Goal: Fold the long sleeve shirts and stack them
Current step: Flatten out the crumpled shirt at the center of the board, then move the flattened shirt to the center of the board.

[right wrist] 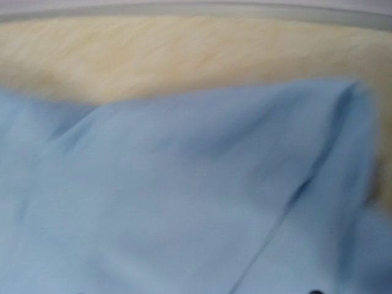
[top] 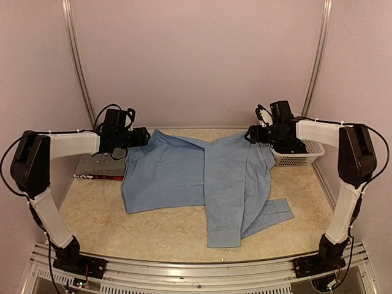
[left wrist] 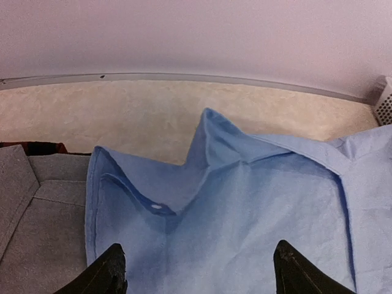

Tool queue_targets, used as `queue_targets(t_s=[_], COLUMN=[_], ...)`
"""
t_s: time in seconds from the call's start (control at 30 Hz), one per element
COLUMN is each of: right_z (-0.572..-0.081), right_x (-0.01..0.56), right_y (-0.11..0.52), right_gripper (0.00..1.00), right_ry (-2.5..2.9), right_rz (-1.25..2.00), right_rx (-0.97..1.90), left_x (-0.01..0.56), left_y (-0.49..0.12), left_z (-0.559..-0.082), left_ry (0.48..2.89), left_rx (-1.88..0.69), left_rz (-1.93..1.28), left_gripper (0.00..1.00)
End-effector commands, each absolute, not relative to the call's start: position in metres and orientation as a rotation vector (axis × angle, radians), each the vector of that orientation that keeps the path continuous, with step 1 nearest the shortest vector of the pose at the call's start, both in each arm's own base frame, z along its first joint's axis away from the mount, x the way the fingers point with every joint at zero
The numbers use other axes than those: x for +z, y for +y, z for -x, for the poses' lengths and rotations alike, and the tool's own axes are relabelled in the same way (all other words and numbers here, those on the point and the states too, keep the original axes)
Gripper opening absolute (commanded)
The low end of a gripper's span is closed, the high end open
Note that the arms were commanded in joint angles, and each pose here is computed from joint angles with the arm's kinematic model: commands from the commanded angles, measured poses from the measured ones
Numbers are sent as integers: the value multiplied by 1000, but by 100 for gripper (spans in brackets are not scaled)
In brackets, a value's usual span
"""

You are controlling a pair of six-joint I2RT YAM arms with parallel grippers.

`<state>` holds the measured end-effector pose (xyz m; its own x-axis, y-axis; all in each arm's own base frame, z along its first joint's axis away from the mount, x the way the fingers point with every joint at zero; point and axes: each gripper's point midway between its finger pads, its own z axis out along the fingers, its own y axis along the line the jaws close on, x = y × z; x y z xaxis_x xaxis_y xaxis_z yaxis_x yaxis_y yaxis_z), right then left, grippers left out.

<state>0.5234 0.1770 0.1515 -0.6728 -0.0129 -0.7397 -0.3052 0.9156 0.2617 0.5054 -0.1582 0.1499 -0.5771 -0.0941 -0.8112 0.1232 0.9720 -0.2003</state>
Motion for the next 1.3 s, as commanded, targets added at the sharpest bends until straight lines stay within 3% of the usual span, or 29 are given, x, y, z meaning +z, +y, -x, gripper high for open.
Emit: queue_targets(t_s=[0.0, 0.27, 0.6, 0.93, 1.27], right_z=[-468, -404, -356, -308, -270], right_x=[148, 87, 36, 1, 5], right_y=[213, 201, 190, 170, 161], right_gripper=[74, 74, 74, 73, 71], right_ry=[2278, 2416, 2543, 2670, 2709], right_rz=[367, 316, 263, 160, 110], right_rx=[494, 523, 582, 572, 593], left_x=[187, 155, 79, 18, -6], left_y=[-204, -256, -275, -244, -220], left_z=[-455, -373, -327, -291, -219], left_ry=[2060, 2110, 2282, 2520, 2681], left_rx=[-533, -740, -777, -656, -653], left_rz=[-121, -256, -320, -261, -181], left_gripper=[79, 81, 86, 80, 64])
